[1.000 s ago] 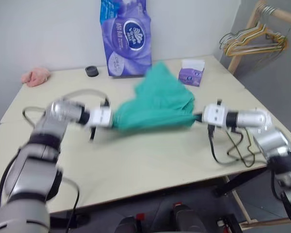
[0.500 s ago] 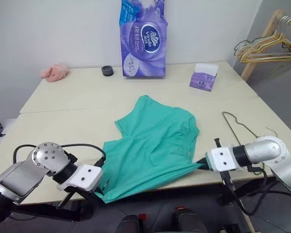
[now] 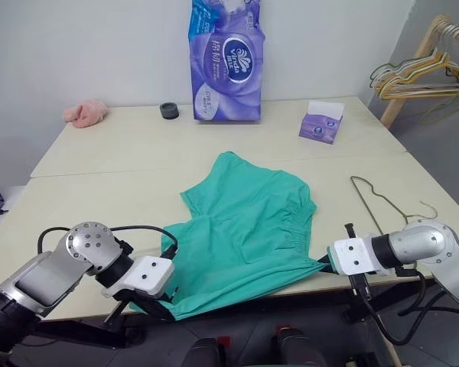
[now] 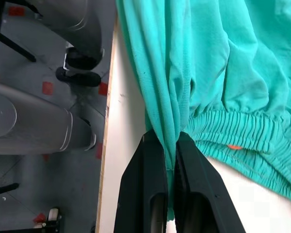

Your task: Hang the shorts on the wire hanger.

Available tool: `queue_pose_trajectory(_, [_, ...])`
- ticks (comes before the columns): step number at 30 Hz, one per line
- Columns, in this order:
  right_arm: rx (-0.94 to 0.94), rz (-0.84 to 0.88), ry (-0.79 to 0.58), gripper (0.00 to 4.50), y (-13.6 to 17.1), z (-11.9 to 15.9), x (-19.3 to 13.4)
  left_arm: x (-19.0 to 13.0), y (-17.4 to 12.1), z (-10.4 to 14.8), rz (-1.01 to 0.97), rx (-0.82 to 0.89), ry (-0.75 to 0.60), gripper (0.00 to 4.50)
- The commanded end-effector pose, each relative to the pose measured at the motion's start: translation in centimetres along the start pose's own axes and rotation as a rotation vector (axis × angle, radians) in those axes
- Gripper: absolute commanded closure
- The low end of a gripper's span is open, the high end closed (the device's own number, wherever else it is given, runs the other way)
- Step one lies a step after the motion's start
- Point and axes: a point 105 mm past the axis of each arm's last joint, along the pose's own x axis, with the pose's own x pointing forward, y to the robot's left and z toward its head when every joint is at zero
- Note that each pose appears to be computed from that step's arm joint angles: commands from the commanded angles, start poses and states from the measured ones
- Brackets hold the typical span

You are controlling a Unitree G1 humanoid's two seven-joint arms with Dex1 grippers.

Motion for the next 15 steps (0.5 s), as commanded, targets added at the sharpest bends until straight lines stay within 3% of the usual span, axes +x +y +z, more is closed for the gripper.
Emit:
queue_pose_trajectory(1, [-0.018,-0.024,0.048,4.48,-0.5,-0.5,-1.5,-0.3,-0.2,0.3,-0.022,-0.017,0.004,4.5])
queue_pose_trajectory(3, [-0.015,0.014,0.054,4.5,0.2,-0.6,-1.6,-0.2,-0.4,0.5,-0.033,-0.032,-0.012,4.03])
queue_pose_trajectory(13, [-0.015,0.166,0.094,1.25,2.5,-0.9,-2.9,-0.3,-0.5,1.2,-0.023,-0.026,-0.074,1.19])
queue_pose_trajectory(15, [-0.005,0.158,0.085,0.57,2.4,-0.8,-3.3,-0.7,0.7,1.6,0.036,-0.034,-0.113,1.15])
